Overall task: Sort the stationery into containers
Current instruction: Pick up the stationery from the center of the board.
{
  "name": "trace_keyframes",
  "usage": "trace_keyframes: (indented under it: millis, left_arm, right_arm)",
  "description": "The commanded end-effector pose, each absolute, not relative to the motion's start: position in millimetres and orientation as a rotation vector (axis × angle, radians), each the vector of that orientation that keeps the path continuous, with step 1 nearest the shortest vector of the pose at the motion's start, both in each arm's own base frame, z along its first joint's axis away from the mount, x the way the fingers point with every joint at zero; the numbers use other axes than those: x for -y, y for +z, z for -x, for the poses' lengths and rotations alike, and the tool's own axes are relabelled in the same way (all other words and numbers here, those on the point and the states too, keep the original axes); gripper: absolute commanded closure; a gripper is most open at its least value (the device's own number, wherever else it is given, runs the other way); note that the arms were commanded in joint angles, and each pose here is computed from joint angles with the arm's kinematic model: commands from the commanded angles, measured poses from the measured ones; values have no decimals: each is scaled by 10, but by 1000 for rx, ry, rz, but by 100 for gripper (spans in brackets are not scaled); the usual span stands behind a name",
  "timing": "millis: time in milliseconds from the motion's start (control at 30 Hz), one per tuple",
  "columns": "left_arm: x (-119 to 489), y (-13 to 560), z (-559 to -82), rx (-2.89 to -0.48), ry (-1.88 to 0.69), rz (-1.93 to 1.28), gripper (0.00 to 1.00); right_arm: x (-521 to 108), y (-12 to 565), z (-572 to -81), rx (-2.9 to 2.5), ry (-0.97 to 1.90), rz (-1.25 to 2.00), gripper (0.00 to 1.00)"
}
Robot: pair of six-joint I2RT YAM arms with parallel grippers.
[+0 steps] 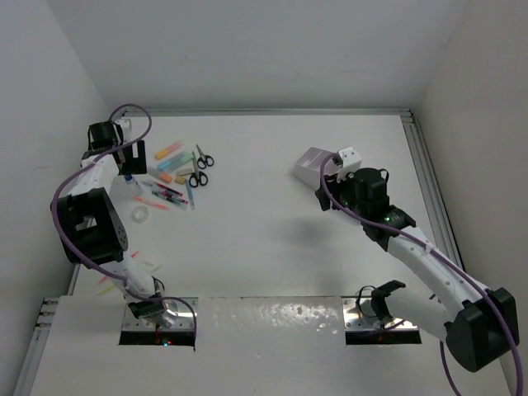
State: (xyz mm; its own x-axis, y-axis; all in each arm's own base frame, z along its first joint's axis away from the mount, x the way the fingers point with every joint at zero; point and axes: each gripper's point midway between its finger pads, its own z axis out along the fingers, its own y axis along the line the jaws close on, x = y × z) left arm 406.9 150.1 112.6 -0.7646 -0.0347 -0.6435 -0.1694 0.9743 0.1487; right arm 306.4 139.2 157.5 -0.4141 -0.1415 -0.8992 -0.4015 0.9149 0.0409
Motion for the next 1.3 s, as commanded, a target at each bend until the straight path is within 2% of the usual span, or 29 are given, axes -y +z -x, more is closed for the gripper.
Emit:
trace_keyframes:
  millis: [0, 133, 433, 500, 700, 800, 900, 933, 1033, 1200, 1267]
  left_arm:
    - [-1558, 1020, -4120, -2424, 290, 148, 13]
    - [-1567, 932, -4082, -2424, 295, 157, 15]
    - [-1547, 771, -4025, -2446, 257, 188, 33]
    - [-1568, 761, -4039, -2437, 267, 190, 47]
    - [-1586, 679, -4067, -2448, 265, 192, 51]
    - [-1585, 668, -4075, -2446, 263, 193, 61]
    - [-1587, 675, -4081, -2441, 264, 193, 75]
    - [-1586, 689, -4081, -2440, 263, 195, 85]
    - [-1603, 742, -4071, -2432, 275, 201, 100]
    - [-1634, 1071, -4140, -2385, 275, 244, 100]
    - [-1647, 1414, -4304, -2316, 256, 273, 100]
  right_arm:
    - [-1413, 1865, -3175, -1917, 279, 385, 38]
    - [-1360, 1858, -3156, -1933, 252, 372, 38]
    - [-1279, 1880, -3120, -1934, 217, 349, 38]
    - [-1261, 1889, -3108, -1930, 210, 344, 38]
    - [-1213, 1909, -3082, -1934, 189, 335, 38]
    - [-1188, 1940, -3078, -1927, 180, 324, 37]
    - [-1177, 1953, -3073, -1923, 176, 318, 37]
    - [-1177, 1953, -3073, -1923, 176, 318, 37]
    - [-1179, 1964, -3075, -1922, 177, 316, 37]
    - [-1164, 1980, -3080, -1921, 167, 315, 37]
    - [-1146, 2004, -3087, -1920, 157, 304, 37]
